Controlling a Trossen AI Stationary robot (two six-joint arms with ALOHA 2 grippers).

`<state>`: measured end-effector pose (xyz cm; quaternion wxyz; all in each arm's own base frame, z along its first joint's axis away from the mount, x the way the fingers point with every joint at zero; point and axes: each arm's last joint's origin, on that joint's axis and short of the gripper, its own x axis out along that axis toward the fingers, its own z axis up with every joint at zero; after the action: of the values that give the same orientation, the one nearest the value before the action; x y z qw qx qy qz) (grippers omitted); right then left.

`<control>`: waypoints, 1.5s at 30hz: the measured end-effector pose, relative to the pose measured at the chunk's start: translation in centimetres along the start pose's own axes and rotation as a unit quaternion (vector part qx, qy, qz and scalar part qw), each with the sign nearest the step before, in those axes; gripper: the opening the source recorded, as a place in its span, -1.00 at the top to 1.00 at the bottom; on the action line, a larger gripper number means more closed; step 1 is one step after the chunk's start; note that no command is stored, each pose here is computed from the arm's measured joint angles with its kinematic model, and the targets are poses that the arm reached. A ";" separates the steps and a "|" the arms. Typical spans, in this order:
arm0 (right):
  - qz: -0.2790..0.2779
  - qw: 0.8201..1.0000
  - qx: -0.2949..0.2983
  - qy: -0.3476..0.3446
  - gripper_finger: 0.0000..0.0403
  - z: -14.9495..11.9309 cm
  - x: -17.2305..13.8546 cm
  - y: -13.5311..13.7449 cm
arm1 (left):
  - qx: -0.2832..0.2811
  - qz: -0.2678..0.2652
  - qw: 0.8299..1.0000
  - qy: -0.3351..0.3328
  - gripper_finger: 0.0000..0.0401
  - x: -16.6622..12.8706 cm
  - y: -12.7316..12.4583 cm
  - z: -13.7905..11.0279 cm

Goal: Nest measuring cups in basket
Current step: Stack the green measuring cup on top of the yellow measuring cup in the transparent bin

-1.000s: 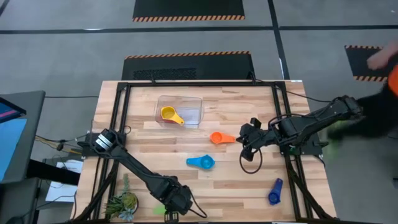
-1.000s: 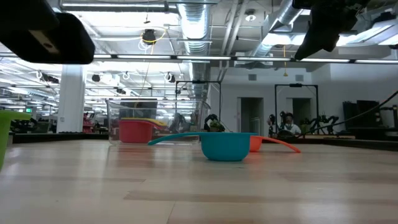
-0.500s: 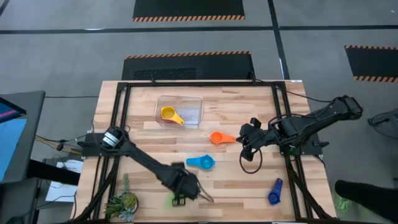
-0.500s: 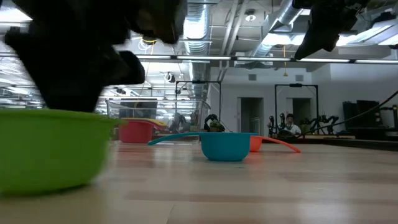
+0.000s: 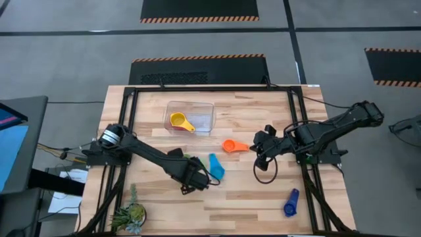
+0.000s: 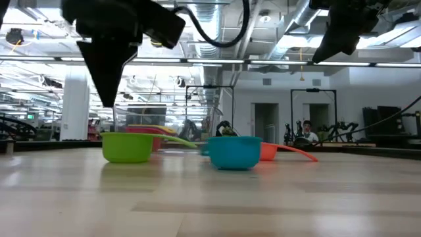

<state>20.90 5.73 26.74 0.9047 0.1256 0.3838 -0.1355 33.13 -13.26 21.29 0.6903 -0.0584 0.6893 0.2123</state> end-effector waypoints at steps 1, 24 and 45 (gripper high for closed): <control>0.000 1.000 0.000 0.000 0.87 0.0 0.0 0.0 | -0.009 -0.001 1.000 -0.005 1.00 -0.3 0.1 -0.1; 0.049 0.992 -0.025 -0.115 0.87 2.5 -0.2 0.9 | 0.006 -0.064 0.994 -0.093 1.00 -6.3 -1.6 -6.6; 0.084 0.974 -0.106 -0.184 0.85 17.3 8.6 5.3 | -0.027 -0.166 0.946 -0.275 1.00 -3.9 8.8 -15.8</control>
<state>39.86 3.64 32.76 0.9761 0.0334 0.2115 -0.0385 15.32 -12.04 26.25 0.8768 -0.1303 0.4468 0.1211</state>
